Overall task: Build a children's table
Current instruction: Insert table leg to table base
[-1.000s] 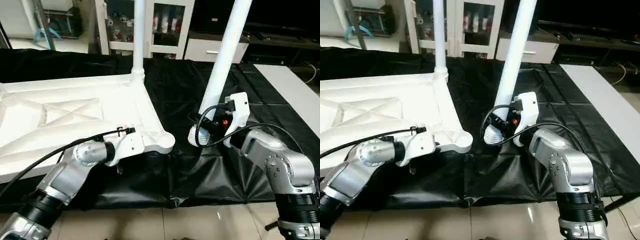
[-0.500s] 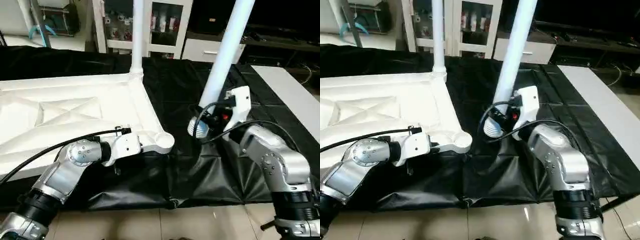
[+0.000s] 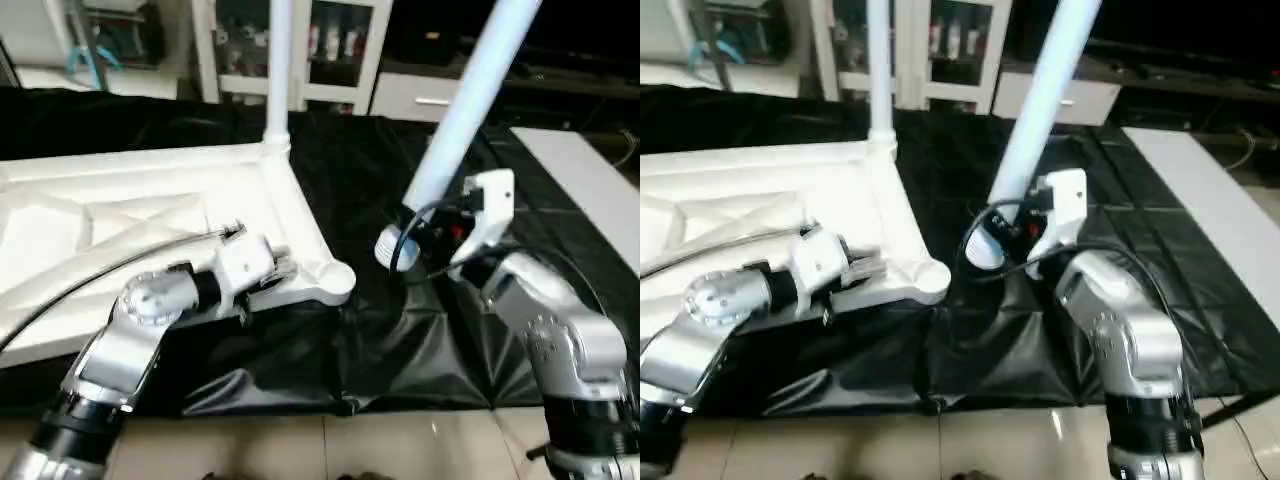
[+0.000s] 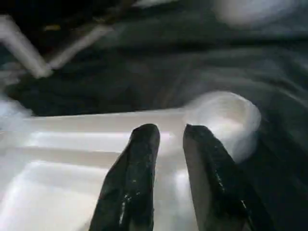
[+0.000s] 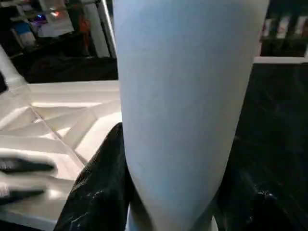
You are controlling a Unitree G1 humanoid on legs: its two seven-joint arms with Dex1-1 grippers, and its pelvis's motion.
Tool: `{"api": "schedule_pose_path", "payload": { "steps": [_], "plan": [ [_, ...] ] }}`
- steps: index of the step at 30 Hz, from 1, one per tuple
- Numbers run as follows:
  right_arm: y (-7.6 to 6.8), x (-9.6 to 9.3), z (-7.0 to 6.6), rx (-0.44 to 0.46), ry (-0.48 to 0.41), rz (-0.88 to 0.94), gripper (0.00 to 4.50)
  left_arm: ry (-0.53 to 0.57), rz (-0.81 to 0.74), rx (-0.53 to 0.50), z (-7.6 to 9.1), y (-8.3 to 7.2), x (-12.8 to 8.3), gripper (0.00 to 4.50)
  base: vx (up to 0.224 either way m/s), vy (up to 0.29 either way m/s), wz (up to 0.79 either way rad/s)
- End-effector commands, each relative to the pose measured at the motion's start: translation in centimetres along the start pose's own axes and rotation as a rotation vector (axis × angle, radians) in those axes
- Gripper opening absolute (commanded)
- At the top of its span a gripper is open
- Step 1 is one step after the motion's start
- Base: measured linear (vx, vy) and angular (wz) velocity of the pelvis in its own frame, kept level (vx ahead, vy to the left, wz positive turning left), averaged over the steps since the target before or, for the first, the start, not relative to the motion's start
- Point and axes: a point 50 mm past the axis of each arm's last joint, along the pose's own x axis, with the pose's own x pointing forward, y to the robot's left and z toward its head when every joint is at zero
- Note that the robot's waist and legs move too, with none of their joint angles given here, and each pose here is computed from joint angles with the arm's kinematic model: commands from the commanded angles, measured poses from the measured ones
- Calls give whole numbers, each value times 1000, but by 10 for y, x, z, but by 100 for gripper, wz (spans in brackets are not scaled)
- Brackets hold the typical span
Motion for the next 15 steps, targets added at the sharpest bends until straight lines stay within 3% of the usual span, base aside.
{"api": "schedule_pose_path", "payload": {
  "steps": [1,3,4,5,6,7,9,15],
  "plan": [
    [-2,-12,8,-111,-39,-62,186,-11,183,-123,2,3,-1,116,0,0,0],
    [-1,-17,5,-171,-32,-87,186,-19,296,-216,2,2,-1,116,0,0,0],
    [-1,-17,5,-171,-32,-87,186,-19,296,-216,2,2,-1,116,0,0,0],
    [1,-24,0,-199,-21,-133,186,-49,416,-303,2,-3,-2,116,0,0,0],
    [1,-24,0,-199,-21,-133,186,-49,416,-303,2,-3,-2,116,0,0,0],
    [3,-29,-4,-188,-22,-159,186,-78,493,-387,3,-8,-4,116,0,0,0],
    [4,-31,-6,-167,-26,-174,186,-75,536,-455,1,-11,-6,116,0,0,0],
    [4,-37,-12,-124,-24,-225,186,-55,612,-527,-7,-22,-15,116,0,0,0]
  ]
}}
